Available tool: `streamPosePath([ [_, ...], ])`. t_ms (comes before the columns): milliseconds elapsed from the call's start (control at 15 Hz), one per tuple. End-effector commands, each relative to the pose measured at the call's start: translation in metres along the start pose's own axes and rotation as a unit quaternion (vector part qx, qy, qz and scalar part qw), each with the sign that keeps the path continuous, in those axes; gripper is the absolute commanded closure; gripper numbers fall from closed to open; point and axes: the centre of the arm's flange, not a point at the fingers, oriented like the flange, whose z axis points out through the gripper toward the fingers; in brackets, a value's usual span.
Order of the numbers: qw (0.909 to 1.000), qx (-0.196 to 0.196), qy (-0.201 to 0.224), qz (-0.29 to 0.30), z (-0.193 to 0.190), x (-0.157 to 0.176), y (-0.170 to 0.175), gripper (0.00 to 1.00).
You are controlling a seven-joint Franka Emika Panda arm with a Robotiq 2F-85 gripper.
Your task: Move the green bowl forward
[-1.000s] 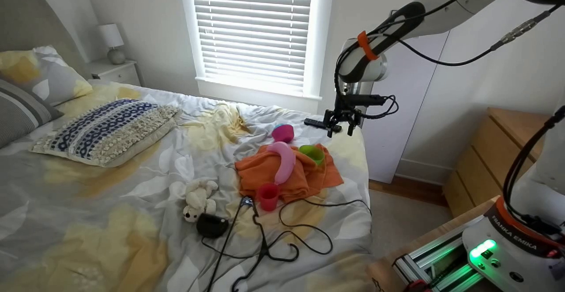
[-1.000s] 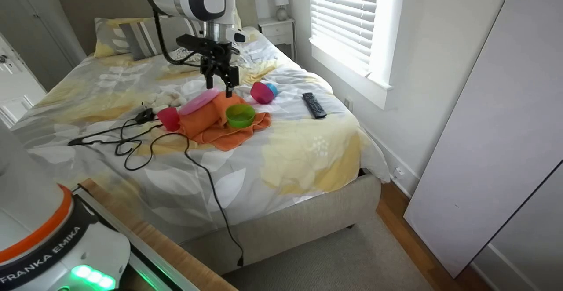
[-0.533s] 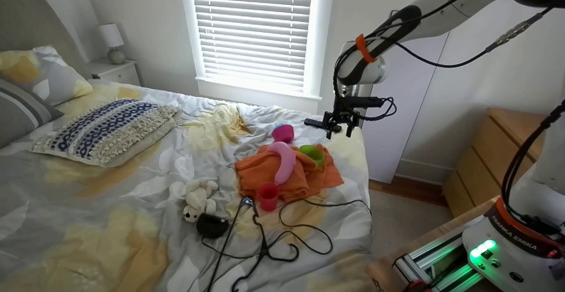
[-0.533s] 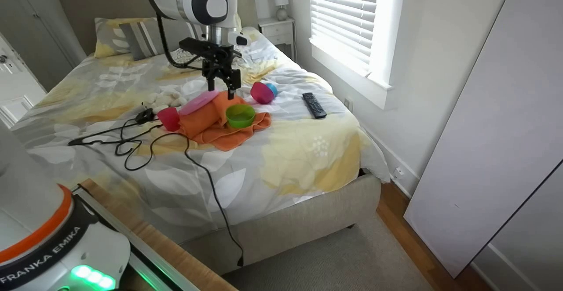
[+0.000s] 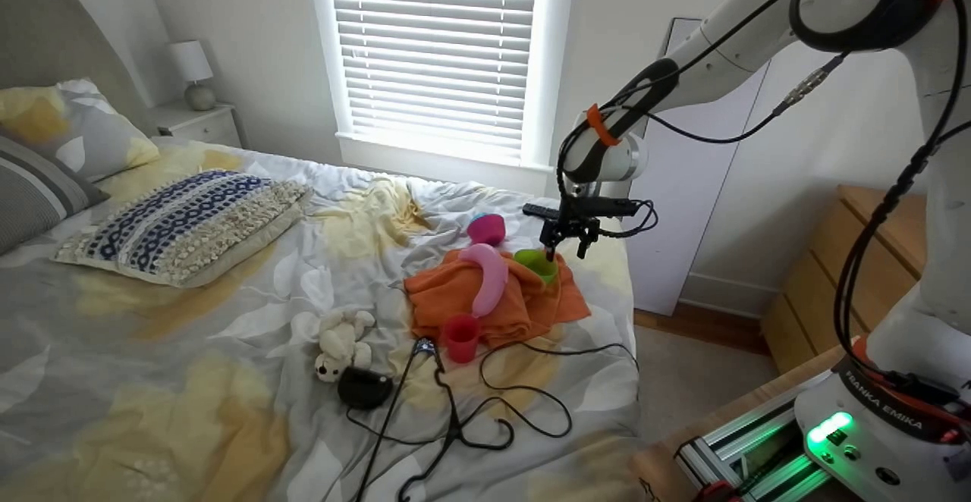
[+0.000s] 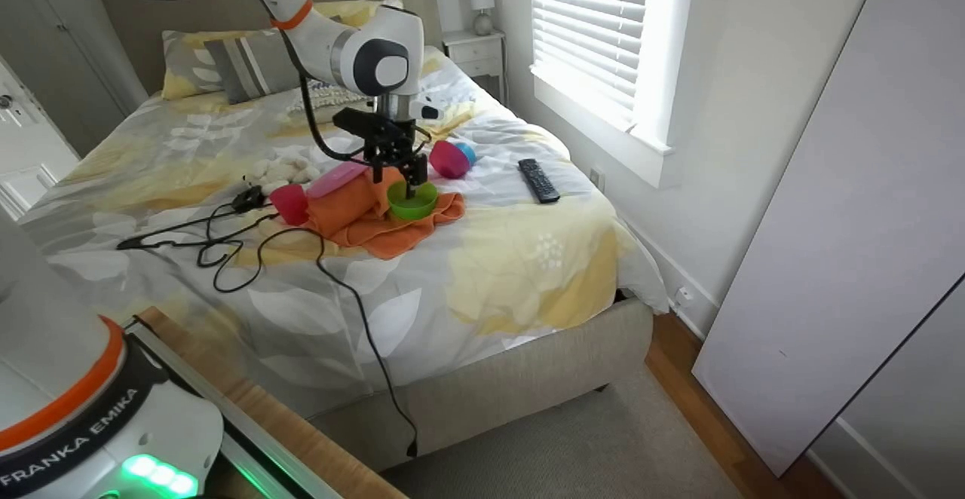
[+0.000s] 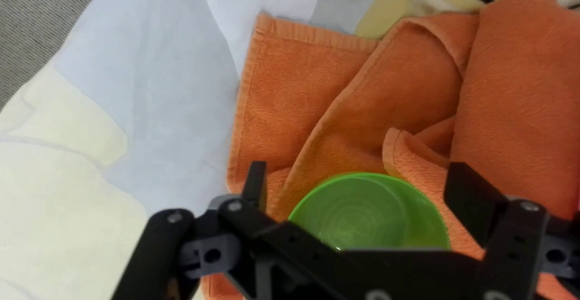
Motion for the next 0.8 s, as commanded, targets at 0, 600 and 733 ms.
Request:
streamPosePath([
  [0,0.9995,0.024,0.02,0.009,0.027,0.022,0.008,0.0],
  [600,0.9952,0.058,0.065,0.044,0.056,0.047,0.037,0.37],
  [733,0.9947,0.061,0.067,0.05,0.058,0.05,0.042,0.54],
])
